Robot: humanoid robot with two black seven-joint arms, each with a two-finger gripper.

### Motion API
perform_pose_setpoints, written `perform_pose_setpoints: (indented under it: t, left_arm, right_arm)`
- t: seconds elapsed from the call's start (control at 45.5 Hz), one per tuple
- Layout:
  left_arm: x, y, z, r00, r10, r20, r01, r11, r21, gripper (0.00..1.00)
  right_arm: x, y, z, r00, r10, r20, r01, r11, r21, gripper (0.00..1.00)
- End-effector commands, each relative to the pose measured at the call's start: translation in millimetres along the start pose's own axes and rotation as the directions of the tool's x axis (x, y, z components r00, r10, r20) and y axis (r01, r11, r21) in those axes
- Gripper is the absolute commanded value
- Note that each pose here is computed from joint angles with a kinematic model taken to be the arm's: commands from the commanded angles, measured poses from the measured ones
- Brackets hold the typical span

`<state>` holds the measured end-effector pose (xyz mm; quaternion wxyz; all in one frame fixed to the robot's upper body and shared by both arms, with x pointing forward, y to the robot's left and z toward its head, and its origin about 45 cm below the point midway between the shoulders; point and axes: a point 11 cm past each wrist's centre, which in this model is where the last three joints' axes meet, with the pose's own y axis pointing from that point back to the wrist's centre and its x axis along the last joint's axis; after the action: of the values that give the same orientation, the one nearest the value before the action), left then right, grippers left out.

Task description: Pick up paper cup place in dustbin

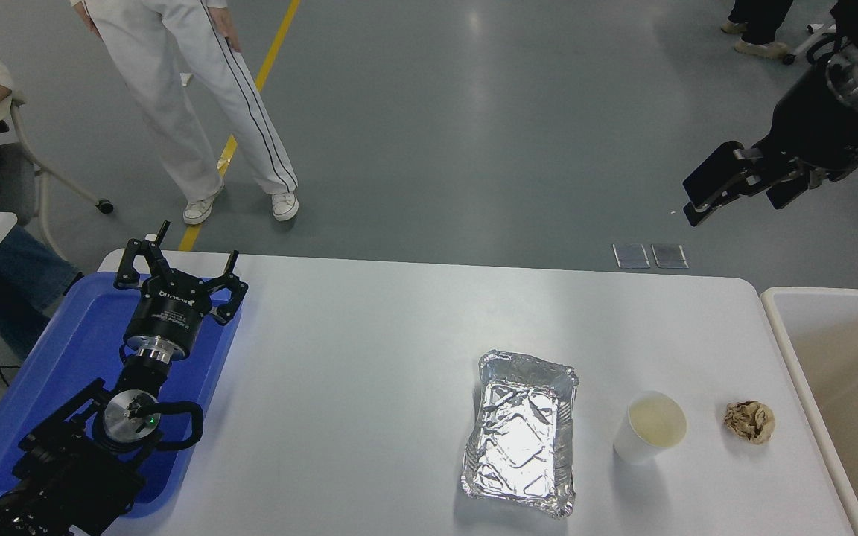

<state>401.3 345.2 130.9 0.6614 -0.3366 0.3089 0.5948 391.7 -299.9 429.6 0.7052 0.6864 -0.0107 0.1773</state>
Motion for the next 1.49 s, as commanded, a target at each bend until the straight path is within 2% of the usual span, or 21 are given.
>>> perform_pose_setpoints:
  t: [0.0, 0.286, 0.527, 0.747, 0.879, 1.187, 1.319, 1.473]
  left_arm:
    - [0, 0, 0, 1.000, -0.002, 0.000, 0.002, 1.000, 0.001, 1.00]
    - [0, 0, 0, 1.000, -0.002, 0.000, 0.002, 1.000, 0.001, 1.00]
    - [0, 0, 0, 1.000, -0.002, 0.000, 0.002, 1.000, 0.002, 1.00]
    - [0, 0, 0, 1.000, -0.002, -0.001, 0.002, 1.000, 0.001, 1.00]
    - [0, 0, 0, 1.000, -0.002, -0.001, 0.002, 1.000, 0.001, 1.00]
    - [0, 0, 0, 1.000, -0.002, 0.000, 0.002, 1.000, 0.002, 1.00]
    - [0, 0, 0, 1.000, -0.002, 0.000, 0.002, 1.000, 0.002, 1.00]
    - [0, 0, 0, 1.000, -0.002, 0.000, 0.002, 1.000, 0.002, 1.00]
  right_arm:
    - [-4, 0, 8, 0.999, 0.000, 0.054, 0.000, 1.000, 0.001, 1.00]
    - [-20, -36, 12, 0.993, -0.090, 0.079, 0.089, 0.996, 0.015, 1.00]
    - [-51, -104, -5, 0.965, -0.255, 0.062, 0.249, 0.964, 0.093, 1.00]
    - [-65, -126, -13, 0.950, -0.305, 0.061, 0.295, 0.946, 0.137, 1.00]
    - [-79, -141, -12, 0.934, -0.349, 0.069, 0.337, 0.930, 0.150, 0.91]
    - [-128, -191, -19, 0.866, -0.476, 0.156, 0.425, 0.863, 0.274, 0.91]
    - [-131, -208, -19, 0.905, -0.398, 0.151, 0.347, 0.895, 0.278, 0.90]
    - [-132, -223, -20, 0.944, -0.304, 0.131, 0.259, 0.924, 0.280, 0.83]
